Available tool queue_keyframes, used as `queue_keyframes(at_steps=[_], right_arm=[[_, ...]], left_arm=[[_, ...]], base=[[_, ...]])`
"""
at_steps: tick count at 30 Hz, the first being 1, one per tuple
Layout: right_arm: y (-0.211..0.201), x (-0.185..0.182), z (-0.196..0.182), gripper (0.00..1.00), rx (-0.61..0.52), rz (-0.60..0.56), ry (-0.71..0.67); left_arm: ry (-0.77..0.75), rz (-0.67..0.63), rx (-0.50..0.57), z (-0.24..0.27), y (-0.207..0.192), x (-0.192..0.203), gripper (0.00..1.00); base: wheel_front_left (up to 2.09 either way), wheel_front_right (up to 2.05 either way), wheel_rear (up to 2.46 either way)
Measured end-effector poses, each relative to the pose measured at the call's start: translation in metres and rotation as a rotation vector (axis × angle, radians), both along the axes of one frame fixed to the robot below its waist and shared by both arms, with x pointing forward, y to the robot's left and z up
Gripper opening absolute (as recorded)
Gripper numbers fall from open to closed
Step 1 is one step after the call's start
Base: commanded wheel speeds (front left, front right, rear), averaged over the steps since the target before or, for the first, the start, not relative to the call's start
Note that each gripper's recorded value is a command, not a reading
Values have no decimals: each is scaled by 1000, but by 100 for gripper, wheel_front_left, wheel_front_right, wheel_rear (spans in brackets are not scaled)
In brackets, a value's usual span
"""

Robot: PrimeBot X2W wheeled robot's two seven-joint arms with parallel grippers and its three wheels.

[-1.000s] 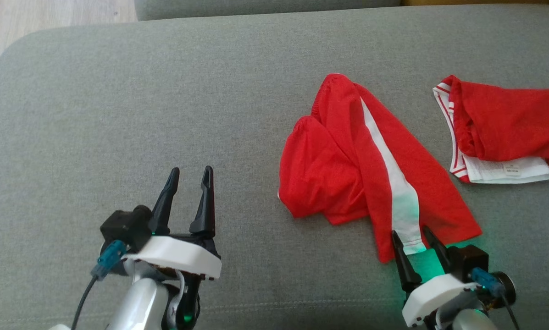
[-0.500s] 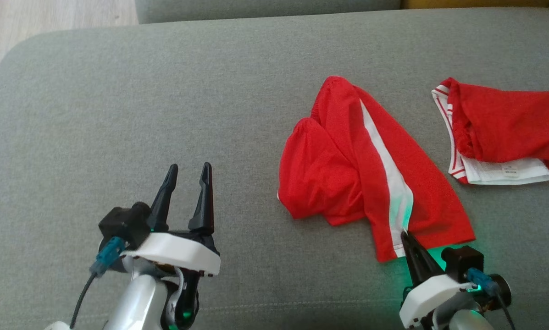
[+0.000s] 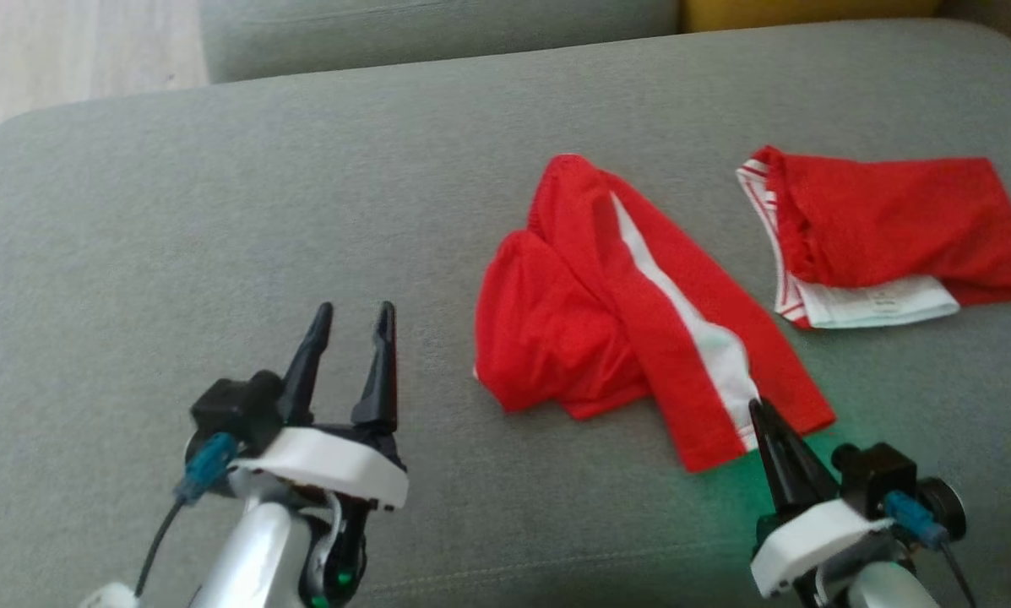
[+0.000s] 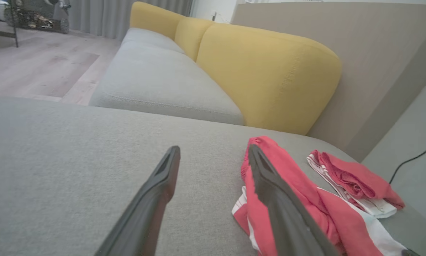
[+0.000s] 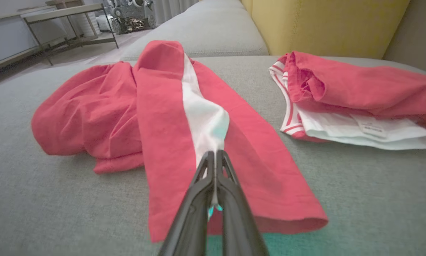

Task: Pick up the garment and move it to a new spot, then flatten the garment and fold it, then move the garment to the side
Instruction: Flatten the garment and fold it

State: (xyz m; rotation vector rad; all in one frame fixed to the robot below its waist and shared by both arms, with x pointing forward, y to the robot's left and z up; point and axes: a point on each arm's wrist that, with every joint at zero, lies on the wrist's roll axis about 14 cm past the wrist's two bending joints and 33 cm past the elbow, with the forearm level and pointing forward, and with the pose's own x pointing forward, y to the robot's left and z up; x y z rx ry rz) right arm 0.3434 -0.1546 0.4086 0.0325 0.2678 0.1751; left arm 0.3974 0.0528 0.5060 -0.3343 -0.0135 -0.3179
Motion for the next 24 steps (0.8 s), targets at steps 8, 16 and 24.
queue_keyframes(at_steps=[8, 16, 24], right_arm=[[-2, -30, -7, 0, -51, 46, 90], [-6, -57, -24, 0, -77, 80, 191], [-4, -40, -23, 0, -110, 113, 187]], left_arm=[[-13, -195, 114, -6, -56, 21, 100], [96, -404, 223, -14, -121, 59, 100], [315, -567, 281, -20, -159, 93, 100]], base=[[0, 0, 0], [0, 0, 0], [0, 0, 0]])
